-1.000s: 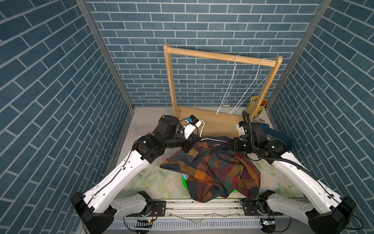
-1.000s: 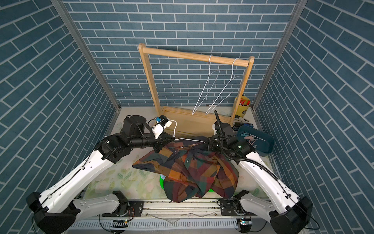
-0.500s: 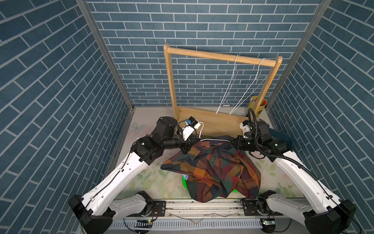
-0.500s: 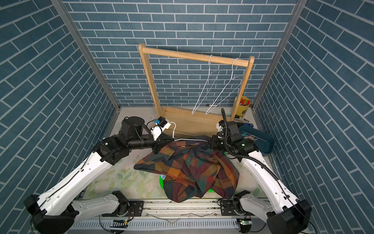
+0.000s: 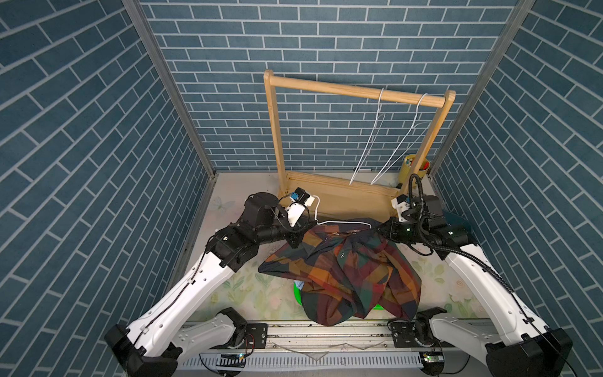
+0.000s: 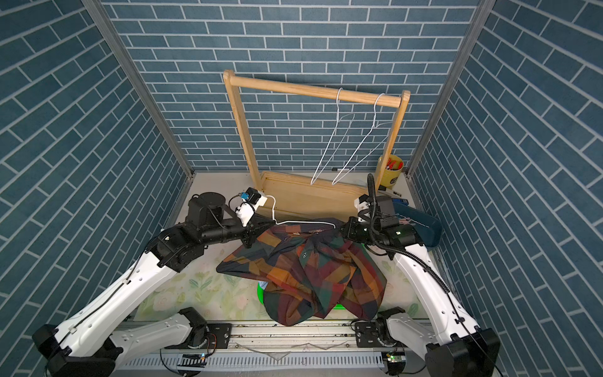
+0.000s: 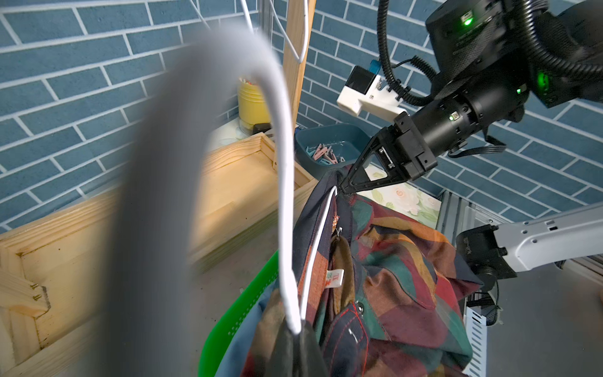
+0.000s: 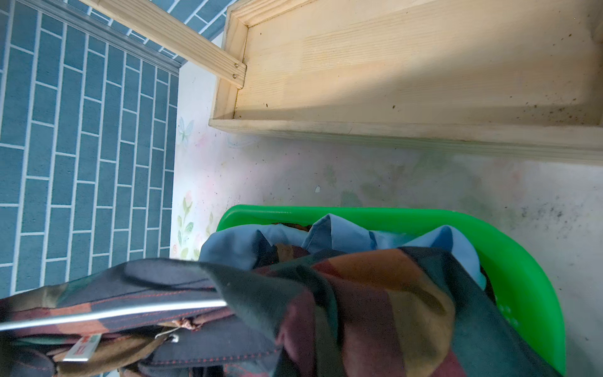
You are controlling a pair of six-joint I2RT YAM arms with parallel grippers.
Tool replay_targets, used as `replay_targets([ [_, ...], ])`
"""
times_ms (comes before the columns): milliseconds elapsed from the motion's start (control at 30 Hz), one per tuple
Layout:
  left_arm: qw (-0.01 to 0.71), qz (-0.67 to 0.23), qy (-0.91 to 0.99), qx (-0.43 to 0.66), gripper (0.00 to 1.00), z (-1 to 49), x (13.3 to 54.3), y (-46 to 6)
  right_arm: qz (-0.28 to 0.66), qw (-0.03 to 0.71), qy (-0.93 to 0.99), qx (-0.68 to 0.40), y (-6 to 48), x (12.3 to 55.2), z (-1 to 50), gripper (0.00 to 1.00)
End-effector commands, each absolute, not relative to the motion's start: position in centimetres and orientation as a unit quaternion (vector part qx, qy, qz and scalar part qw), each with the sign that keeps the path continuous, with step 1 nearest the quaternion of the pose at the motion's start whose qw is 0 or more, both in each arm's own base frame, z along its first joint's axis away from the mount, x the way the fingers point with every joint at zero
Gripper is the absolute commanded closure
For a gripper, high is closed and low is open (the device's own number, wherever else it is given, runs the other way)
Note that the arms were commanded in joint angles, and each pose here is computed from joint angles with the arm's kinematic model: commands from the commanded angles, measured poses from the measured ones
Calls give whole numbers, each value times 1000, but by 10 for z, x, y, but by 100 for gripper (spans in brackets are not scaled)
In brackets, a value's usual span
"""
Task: Remove the clothespins securing long-sleeve shirts to the hanger
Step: Remove the long-sleeve shirt from the hanger.
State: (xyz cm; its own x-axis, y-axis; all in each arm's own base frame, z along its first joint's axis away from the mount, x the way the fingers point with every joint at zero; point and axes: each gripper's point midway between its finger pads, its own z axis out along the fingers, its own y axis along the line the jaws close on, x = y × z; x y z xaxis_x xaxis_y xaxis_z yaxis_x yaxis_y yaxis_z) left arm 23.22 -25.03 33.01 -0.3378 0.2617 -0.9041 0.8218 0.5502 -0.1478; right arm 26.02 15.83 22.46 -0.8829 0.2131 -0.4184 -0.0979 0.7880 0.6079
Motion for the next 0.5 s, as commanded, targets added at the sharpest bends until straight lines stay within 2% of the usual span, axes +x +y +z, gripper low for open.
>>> replay_targets([
  [0,482,-276,765,326,100,343,235,-221,198,242,941,129,98,270,188,100],
  [200,518,-306,743,292,100,364,240,-220,197,233,944,124,101,267,180,100],
  [467,554,-364,709,239,100,394,266,-240,203,244,945,80,131,258,186,100],
])
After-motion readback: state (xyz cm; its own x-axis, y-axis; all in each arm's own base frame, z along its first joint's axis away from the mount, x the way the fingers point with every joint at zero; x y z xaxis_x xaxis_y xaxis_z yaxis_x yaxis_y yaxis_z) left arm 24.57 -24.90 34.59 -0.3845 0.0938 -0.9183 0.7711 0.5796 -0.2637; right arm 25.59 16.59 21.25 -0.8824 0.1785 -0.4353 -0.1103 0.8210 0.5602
